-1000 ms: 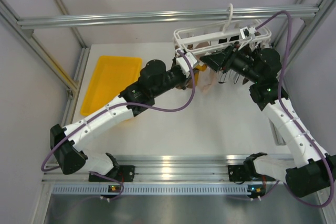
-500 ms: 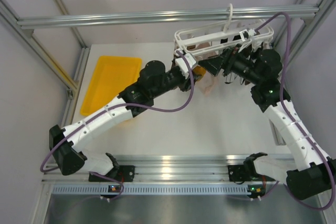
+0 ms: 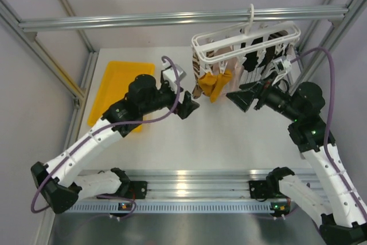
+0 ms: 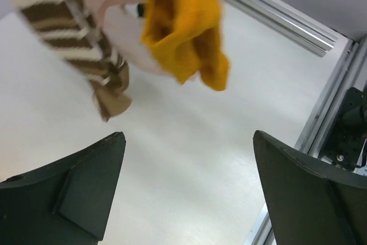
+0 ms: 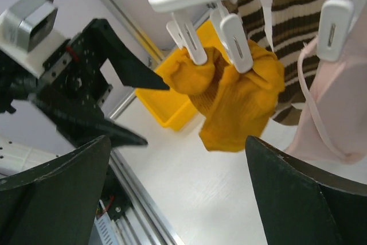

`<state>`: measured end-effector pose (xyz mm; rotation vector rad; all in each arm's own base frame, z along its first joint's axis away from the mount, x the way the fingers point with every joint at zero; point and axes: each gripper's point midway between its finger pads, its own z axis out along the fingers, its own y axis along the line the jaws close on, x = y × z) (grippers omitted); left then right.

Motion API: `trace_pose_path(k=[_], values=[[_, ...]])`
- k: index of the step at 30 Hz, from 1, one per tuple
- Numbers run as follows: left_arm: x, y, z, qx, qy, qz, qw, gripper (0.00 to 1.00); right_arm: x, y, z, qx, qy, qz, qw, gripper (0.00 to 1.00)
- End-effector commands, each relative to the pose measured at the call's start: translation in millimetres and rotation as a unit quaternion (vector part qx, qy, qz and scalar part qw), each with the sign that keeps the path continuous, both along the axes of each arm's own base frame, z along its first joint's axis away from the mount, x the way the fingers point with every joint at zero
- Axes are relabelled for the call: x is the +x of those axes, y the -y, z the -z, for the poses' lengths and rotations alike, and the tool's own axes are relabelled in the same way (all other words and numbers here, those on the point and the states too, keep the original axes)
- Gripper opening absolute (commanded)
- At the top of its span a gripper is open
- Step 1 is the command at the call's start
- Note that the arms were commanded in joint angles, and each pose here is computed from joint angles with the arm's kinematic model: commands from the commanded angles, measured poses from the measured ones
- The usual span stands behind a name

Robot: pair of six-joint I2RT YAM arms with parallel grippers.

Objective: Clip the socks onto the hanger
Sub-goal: Reset both arms

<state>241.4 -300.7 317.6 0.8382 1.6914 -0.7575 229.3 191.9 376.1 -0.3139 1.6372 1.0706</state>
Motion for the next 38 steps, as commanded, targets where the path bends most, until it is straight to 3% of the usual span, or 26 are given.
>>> trace_pose_path(k=[1, 5, 9, 13, 15, 20, 24, 38], values=[[3.7, -45.9, 19.0, -0.024, -0.109, -0.055, 0.992, 0.98, -15.5, 13.3, 16.9, -0.033, 0.003, 0.022, 0.999, 1.0], [10.0, -85.2, 36.5, -0.009, -0.169, -0.112, 0.979, 0.98, -23.6, 32.7, 34.5, -0.072, 0.014, 0.058, 0.996, 1.0], [17.0, -130.5, 36.4, 0.001, -0.169, -0.174, 0.97, 0.98, -28.1, 51.4, 58.7, -0.115, 0.0, 0.091, 0.989, 1.0], [-4.4, -155.9, 50.8, 0.075, -0.186, -0.171, 0.965, 0.98, -33.9, 67.6, 69.8, -0.128, 0.003, 0.124, 0.984, 1.0], [-4.7, -173.1, 56.0, 0.107, -0.174, -0.184, 0.961, 0.98, -33.3, 74.6, 72.1, -0.131, 0.004, 0.14, 0.981, 1.0], [-8.3, -220.6, 51.6, 0.115, -0.13, -0.278, 0.945, 0.98, -42.1, 85.1, 74.7, -0.123, 0.021, 0.16, 0.979, 1.0], [-16.1, -257.2, 57.5, 0.134, -0.098, -0.351, 0.921, 0.98, -48.5, 89.4, 75.9, -0.126, 0.037, 0.162, 0.978, 1.0], [-32.6, -258.3, 38.1, 0.102, -0.059, -0.348, 0.93, 0.98, -63.8, 95.1, 69.6, -0.145, 0.078, 0.166, 0.972, 1.0]])
